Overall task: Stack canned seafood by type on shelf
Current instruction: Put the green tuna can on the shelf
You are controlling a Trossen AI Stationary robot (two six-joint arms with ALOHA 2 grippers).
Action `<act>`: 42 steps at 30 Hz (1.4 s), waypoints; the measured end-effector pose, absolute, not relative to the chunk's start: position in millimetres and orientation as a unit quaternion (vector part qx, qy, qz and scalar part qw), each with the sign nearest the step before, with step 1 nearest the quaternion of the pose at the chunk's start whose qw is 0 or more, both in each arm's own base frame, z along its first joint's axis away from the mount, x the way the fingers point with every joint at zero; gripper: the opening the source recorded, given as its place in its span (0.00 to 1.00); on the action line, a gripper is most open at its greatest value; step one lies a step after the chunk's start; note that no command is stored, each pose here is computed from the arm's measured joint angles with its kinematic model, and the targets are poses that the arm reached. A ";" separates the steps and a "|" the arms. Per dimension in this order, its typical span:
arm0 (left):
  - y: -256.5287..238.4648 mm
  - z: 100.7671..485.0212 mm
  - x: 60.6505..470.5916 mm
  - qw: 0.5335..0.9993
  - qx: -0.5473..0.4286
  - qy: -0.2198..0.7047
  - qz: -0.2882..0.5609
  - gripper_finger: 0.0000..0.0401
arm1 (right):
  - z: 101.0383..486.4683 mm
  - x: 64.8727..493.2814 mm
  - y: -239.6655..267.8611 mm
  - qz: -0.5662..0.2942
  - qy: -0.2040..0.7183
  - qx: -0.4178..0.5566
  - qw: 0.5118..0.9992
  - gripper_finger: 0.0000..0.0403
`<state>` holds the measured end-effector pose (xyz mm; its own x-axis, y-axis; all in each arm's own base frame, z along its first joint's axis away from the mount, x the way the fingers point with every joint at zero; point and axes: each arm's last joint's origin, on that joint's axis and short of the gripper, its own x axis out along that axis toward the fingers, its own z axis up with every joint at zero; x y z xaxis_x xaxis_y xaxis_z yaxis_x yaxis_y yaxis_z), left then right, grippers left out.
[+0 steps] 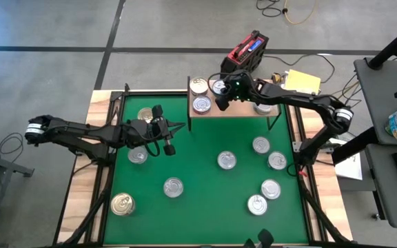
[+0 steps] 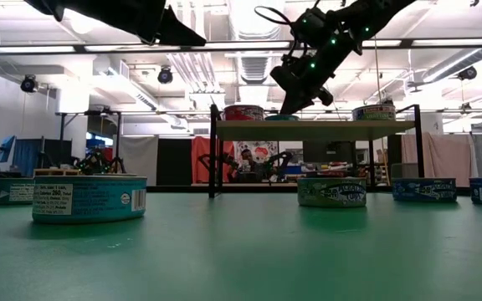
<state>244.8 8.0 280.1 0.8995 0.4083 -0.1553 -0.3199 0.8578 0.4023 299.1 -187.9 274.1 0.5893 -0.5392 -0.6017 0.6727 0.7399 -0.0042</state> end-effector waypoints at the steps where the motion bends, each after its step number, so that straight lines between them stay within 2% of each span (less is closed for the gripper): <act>1: 8.0 280.1 244.7 0.956 0.187 0.119 0.190 0.00 | 273.5 299.7 -188.4 -0.343 0.297 0.113 0.884 0.02; 32: 8.0 280.1 244.7 0.956 0.187 0.118 0.191 0.00 | 273.1 297.4 -193.3 -0.348 0.299 0.103 0.883 0.02; 42: 8.0 279.0 244.5 0.957 0.183 0.123 0.190 0.00 | 285.0 294.5 -190.1 -0.344 0.280 0.085 0.892 0.02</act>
<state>244.5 8.0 279.0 0.8973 0.4091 -0.1660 -0.3192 0.8609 0.3962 294.5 -190.1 285.0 0.6069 -0.5661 -0.5578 0.6609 0.7493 -0.0413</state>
